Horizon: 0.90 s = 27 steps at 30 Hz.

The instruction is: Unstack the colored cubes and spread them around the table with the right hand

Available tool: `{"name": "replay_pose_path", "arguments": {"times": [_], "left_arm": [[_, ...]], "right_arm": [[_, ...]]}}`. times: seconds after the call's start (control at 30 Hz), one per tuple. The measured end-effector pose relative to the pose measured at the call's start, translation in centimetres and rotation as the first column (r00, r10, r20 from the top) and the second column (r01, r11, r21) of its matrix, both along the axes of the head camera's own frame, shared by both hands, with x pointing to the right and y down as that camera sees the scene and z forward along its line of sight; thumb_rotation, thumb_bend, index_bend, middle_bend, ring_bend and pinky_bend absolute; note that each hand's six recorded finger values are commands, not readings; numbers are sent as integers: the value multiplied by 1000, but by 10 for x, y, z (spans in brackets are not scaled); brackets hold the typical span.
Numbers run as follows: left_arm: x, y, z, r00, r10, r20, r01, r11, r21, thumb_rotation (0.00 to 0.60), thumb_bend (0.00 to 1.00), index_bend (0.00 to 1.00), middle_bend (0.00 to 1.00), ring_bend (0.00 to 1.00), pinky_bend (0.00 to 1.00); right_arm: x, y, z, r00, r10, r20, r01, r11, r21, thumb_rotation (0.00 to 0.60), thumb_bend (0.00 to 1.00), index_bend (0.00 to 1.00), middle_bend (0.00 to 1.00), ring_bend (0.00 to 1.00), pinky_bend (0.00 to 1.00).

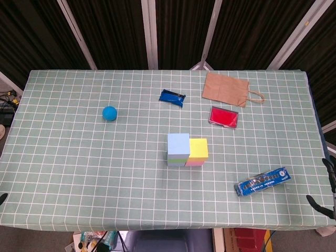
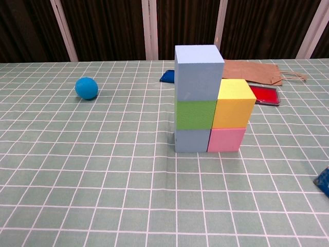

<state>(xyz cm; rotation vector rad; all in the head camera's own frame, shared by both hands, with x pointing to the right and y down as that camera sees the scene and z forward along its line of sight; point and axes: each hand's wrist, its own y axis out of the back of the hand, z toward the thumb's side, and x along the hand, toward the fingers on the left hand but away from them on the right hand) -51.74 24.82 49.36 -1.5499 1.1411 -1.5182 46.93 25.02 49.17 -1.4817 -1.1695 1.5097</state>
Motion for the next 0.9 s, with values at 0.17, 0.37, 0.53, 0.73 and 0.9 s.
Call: {"name": "replay_pose_path", "arguments": {"times": [0.17, 0.37, 0.53, 0.73, 0.9], "left_arm": [[0, 1, -2, 1000, 2, -5, -2, 1000, 3, 600, 285, 76, 0, 0, 9], [-1, 3, -8, 1000, -4, -19, 4, 1000, 20, 600, 285, 76, 0, 0, 9], [-1, 5, -7, 1000, 0, -12, 0, 1000, 13, 600, 285, 75, 0, 0, 9], [0, 4, -6, 1000, 1, -11, -1, 1000, 15, 600, 285, 76, 0, 0, 10], [0, 6, -7, 1000, -1, -8, 1, 1000, 16, 600, 285, 75, 0, 0, 9]], "right_arm": [[-2, 1, 1, 1000, -3, 11, 3, 1000, -8, 600, 217, 0, 0, 0, 0], [-2, 4, 3, 997, 2, 71, 2, 998, -57, 600, 216, 0, 0, 0, 0], [0, 3, 4, 996, 15, 88, -9, 998, -70, 600, 217, 0, 0, 0, 0], [-7, 3, 10, 985, 22, 173, -6, 996, -93, 600, 215, 0, 0, 0, 0], [-21, -1, 18, 953, 33, 301, 5, 992, -126, 600, 138, 0, 0, 0, 0]]}}
